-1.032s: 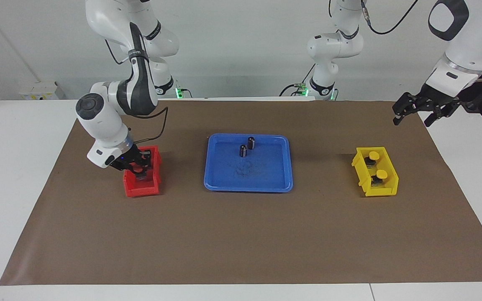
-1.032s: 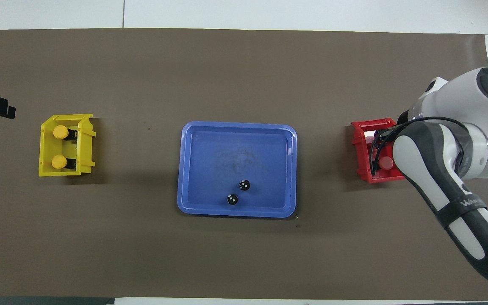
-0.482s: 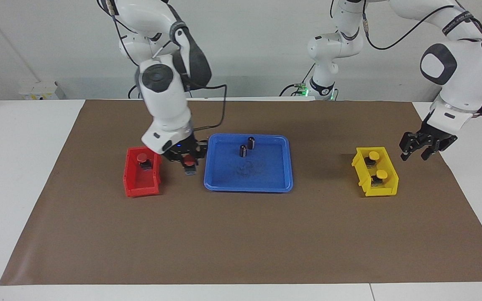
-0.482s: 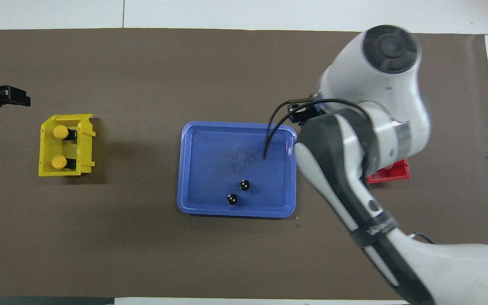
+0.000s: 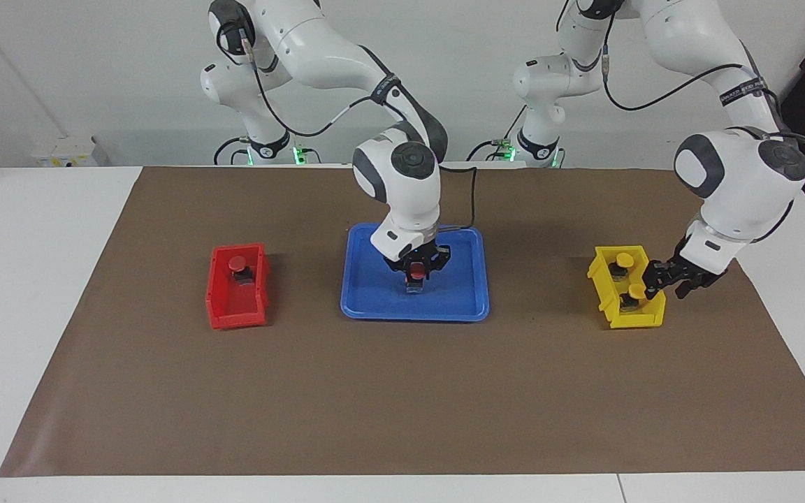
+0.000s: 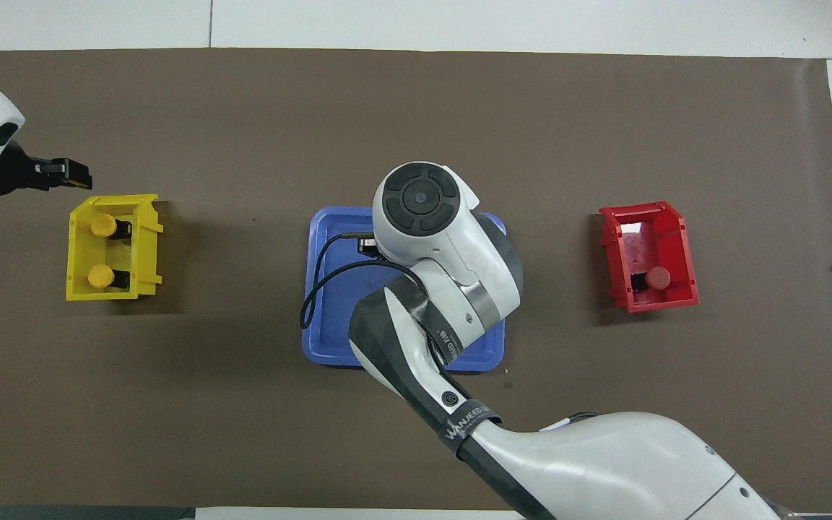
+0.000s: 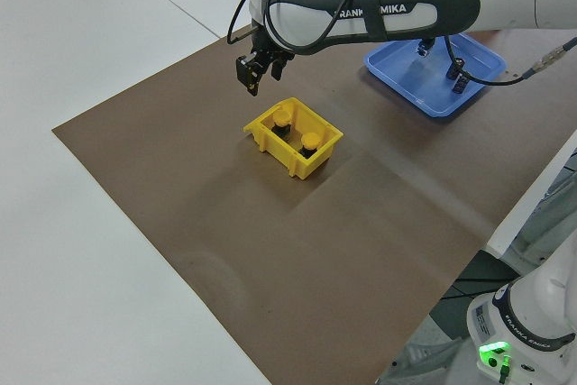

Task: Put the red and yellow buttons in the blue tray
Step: 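Carry the red button with the right gripper and release it in the tray, then grasp a yellow button with the left gripper while the right gripper returns, then place the yellow button in the tray while the right gripper grasps red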

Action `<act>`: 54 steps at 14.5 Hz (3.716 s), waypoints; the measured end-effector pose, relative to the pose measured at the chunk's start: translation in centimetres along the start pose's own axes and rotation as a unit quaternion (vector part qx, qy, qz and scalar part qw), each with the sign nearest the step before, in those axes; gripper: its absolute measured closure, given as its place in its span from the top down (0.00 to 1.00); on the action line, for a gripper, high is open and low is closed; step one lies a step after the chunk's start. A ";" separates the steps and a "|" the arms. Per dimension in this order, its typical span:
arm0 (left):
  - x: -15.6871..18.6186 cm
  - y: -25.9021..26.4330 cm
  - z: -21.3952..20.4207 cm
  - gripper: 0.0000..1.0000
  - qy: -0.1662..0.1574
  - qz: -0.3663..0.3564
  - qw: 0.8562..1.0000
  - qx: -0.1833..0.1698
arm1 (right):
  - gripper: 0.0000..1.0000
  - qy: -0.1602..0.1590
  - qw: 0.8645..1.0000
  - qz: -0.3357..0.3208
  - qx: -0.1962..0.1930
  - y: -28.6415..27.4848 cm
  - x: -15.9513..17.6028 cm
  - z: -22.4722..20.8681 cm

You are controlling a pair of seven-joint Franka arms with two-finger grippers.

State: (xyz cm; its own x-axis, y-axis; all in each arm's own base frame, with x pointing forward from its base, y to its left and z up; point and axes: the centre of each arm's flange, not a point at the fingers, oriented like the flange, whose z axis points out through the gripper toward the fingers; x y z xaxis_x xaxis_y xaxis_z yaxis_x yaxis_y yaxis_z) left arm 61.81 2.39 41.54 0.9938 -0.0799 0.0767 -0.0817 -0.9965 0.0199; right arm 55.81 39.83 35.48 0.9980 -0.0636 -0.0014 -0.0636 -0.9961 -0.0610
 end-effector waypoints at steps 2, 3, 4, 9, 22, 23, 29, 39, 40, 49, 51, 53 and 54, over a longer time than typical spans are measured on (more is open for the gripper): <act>-0.5 0.1 1.1 0.68 -0.002 0.001 1.000 0.000 | 0.41 -0.001 1.000 0.004 -0.002 0.6 0.2 0.4; -0.8 0.2 1.8 0.68 -0.004 0.001 1.000 0.000 | 0.41 -0.002 1.000 0.004 -0.003 0.6 0.2 0.6; -1.0 0.4 2.4 0.68 -0.005 0.002 1.000 0.000 | 0.47 -0.002 1.000 0.005 -0.003 0.7 0.2 0.6; -1.9 0.4 4.2 0.64 -0.003 0.001 1.000 0.000 | 0.90 0.012 1.000 0.000 -0.029 3.3 2.8 -3.8; -2.1 0.2 4.5 0.41 -0.002 0.000 1.000 0.001 | 0.82 -0.018 0.994 -0.109 -0.009 39.3 -0.5 -7.2; -1.6 0.2 3.3 0.41 -0.005 0.000 1.000 0.000 | 0.79 -0.015 0.994 -0.111 -0.009 39.1 -1.0 -6.4; 1.9 9.7 -7.8 0.41 -0.041 0.004 0.997 0.067 | 0.72 0.009 0.994 -0.108 -0.012 39.5 -2.5 -2.7; -2.8 33.8 -0.5 0.41 -0.005 -0.069 0.997 0.027 | 0.43 0.005 0.993 -0.114 -0.012 39.6 -3.8 -1.3; -3.5 34.4 0.5 0.41 -0.009 -0.066 0.998 0.022 | 0.43 0.007 0.993 -0.121 -0.012 39.6 -3.7 -1.6; -7.8 41.6 5.2 0.41 -0.035 -0.033 0.999 0.010 | 0.43 -0.036 0.991 -0.125 -0.003 33.1 3.6 -16.2; -8.0 42.3 5.7 0.41 -0.033 -0.033 0.999 0.008 | 0.43 -0.030 0.993 -0.111 -0.004 28.9 4.3 -16.6; -7.9 42.2 5.8 0.42 -0.032 -0.034 0.999 0.008 | 0.43 -0.031 0.995 -0.090 -0.006 25.2 4.2 -15.7; -7.9 42.2 5.8 0.49 -0.030 -0.035 0.999 0.007 | 0.43 -0.027 0.996 -0.080 -0.006 23.4 4.0 -15.2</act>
State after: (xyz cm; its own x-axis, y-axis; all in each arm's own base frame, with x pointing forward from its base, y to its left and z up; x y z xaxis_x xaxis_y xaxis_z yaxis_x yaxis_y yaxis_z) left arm 50.98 -39.17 36.02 0.9998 -0.0107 0.0148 -0.0108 -0.9999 0.0093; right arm 58.29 15.30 49.25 0.9941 0.0982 -0.0466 0.0957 -0.9940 -0.0527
